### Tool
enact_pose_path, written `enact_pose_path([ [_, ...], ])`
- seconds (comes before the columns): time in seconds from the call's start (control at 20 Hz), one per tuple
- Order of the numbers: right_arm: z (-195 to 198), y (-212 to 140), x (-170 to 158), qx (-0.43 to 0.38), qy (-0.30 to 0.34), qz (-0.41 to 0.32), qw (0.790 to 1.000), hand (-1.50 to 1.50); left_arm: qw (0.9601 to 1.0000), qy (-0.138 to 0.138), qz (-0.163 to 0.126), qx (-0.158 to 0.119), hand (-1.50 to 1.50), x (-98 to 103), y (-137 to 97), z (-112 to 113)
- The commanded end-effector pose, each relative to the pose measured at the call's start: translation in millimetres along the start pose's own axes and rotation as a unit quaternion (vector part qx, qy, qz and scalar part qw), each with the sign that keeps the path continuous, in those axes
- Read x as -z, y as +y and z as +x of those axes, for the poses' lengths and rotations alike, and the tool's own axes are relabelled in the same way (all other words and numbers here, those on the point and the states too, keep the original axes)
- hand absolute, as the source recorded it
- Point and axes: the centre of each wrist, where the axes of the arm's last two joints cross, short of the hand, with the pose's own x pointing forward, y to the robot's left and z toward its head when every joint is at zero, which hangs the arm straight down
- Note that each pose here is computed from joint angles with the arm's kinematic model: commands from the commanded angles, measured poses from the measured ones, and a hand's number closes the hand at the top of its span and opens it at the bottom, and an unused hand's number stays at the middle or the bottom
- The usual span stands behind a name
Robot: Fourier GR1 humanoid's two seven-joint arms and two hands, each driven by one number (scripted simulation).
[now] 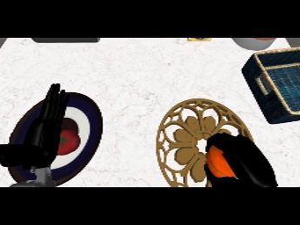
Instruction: Pick the squash from the placemat and place it in the basket
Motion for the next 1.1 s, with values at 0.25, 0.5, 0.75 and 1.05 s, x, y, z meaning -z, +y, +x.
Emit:
enact_pose_path([
  [0.25,20.5,-67.0,-72.0,0.171,-0.068,-0.131,0.974,1.50,1.0000,0.003,0.005,-0.002,0.00,-2.8,3.7,-5.4],
  [0.5,25.9,-118.1,-113.1,0.207,-0.082,-0.163,0.961,1.50,1.0000,0.003,0.006,0.006,0.00,-1.7,1.4,-5.4],
  [0.75,22.2,-149.6,-127.6,0.213,-0.060,-0.166,0.961,1.50,1.0000,-0.005,0.003,0.000,0.00,2.7,3.0,0.6],
  [1.05,-5.6,-187.8,-133.6,0.190,0.026,-0.190,0.963,1.50,0.9999,0.008,0.004,0.007,0.00,1.5,-16.4,-2.7],
])
